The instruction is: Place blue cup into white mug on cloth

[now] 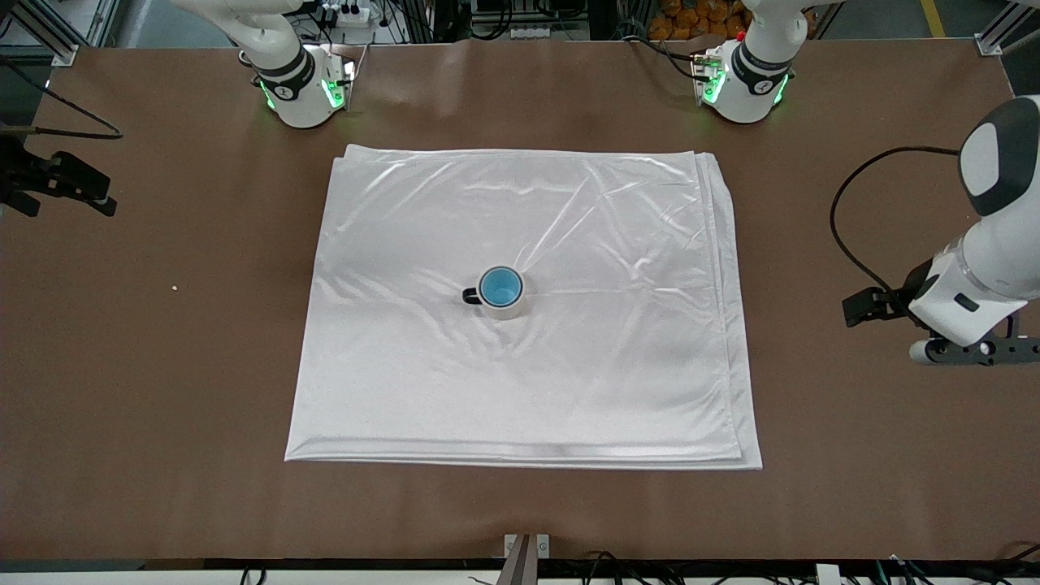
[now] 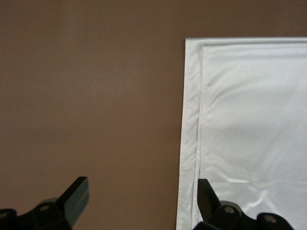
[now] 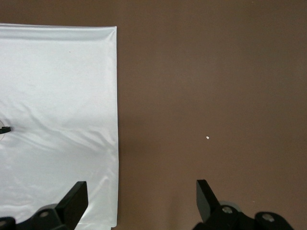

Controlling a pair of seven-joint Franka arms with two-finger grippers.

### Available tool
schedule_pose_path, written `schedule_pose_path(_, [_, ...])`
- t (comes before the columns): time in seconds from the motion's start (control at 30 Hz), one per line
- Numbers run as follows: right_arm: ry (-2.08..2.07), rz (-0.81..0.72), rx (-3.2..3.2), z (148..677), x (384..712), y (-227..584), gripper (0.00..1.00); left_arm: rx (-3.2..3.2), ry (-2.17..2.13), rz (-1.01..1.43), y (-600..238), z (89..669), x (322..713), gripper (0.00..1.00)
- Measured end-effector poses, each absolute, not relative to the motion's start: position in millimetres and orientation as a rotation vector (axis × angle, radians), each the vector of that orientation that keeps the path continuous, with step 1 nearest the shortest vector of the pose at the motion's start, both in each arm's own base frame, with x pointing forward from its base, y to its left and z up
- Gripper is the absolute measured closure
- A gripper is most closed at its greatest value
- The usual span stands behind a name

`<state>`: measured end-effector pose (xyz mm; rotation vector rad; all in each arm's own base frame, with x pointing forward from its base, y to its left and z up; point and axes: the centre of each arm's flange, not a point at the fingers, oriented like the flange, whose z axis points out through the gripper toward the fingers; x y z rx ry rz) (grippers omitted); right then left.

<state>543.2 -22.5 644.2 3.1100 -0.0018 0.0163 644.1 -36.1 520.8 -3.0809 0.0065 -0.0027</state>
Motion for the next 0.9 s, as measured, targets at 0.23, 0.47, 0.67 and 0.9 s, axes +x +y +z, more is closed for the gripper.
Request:
schedule_pose_path(0.23, [-0.028, 0.056, 3.108, 656.4, 542.7, -30.5, 0.0, -3.12, 0.007, 0.069, -24.5, 574.4, 605.3, 0.0])
schedule_pose_path(0.47, [-0.042, 0.061, 3.107, 657.8, 542.6, -35.0, 0.0, -3.131, -0.01, 0.108, -8.0, 612.6, 571.3, 0.0])
schedule_pose_path(0.67, [-0.072, 0.055, 3.107, 655.9, 543.5, -38.9, 0.0, -3.121, -0.001, 0.129, -10.0, 631.4, 551.6, 0.0])
schedule_pose_path(0.9, [-0.153, 0.055, 3.106, 655.3, 543.4, -45.3, 0.0, -3.12, -0.004, 0.142, -5.6, 634.8, 546.7, 0.0])
